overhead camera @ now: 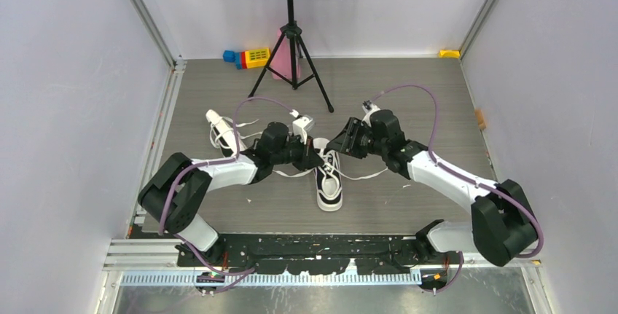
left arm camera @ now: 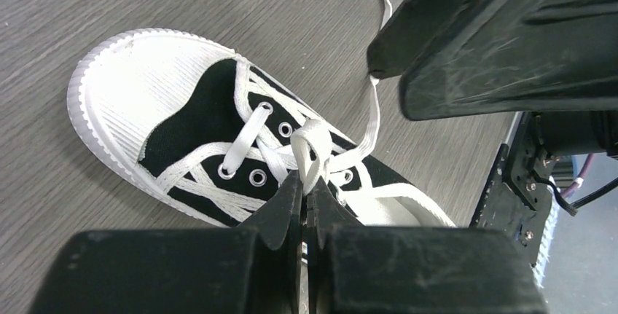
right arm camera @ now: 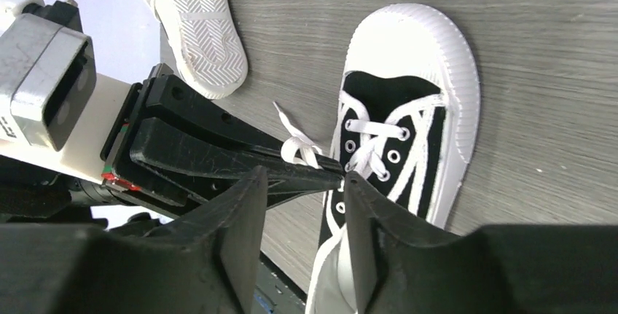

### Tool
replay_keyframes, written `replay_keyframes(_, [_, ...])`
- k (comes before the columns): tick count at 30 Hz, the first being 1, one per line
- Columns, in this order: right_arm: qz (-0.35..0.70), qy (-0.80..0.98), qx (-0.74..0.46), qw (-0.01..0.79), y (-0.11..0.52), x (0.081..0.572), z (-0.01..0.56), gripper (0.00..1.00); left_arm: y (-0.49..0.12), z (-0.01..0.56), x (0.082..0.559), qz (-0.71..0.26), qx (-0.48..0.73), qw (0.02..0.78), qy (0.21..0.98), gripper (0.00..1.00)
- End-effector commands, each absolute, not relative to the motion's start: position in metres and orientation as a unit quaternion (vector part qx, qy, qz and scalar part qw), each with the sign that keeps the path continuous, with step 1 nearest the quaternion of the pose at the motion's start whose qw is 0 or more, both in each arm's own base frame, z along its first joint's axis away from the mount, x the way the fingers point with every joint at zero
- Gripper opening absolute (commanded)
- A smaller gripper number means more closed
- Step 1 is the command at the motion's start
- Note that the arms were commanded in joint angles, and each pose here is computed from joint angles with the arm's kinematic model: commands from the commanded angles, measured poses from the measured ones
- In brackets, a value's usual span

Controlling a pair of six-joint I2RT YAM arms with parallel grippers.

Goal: Tie the shoes

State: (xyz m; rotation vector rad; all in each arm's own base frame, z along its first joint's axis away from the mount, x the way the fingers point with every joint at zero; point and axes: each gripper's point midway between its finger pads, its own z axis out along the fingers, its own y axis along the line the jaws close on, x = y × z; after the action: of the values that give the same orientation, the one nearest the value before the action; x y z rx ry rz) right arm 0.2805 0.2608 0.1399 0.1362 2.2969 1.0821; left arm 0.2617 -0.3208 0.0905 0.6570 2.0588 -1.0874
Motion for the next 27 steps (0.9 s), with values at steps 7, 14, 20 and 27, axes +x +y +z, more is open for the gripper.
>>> replay_keyframes(7, [0.28,0.872,0.245,0.319,0.187,0.268,0.127,0.65,-0.324,0.114,0.27,-0.389,0.277,0.38,0.792,0.0])
replay_keyframes(14, [0.189,0.844,0.43,0.259,0.146,0.243,0.089,0.56,-0.325,0.122,0.271,-0.381,0.29,0.389,0.787,0.0])
replay_keyframes(20, [0.206,0.822,0.477,0.234,0.149,0.237,0.072,0.54,-0.323,0.133,0.273,-0.375,0.3,0.406,0.778,0.0])
replay_keyframes(27, [0.202,0.822,0.495,0.196,0.161,0.236,0.046,0.53,-0.323,0.133,0.272,-0.376,0.307,0.409,0.773,0.0])
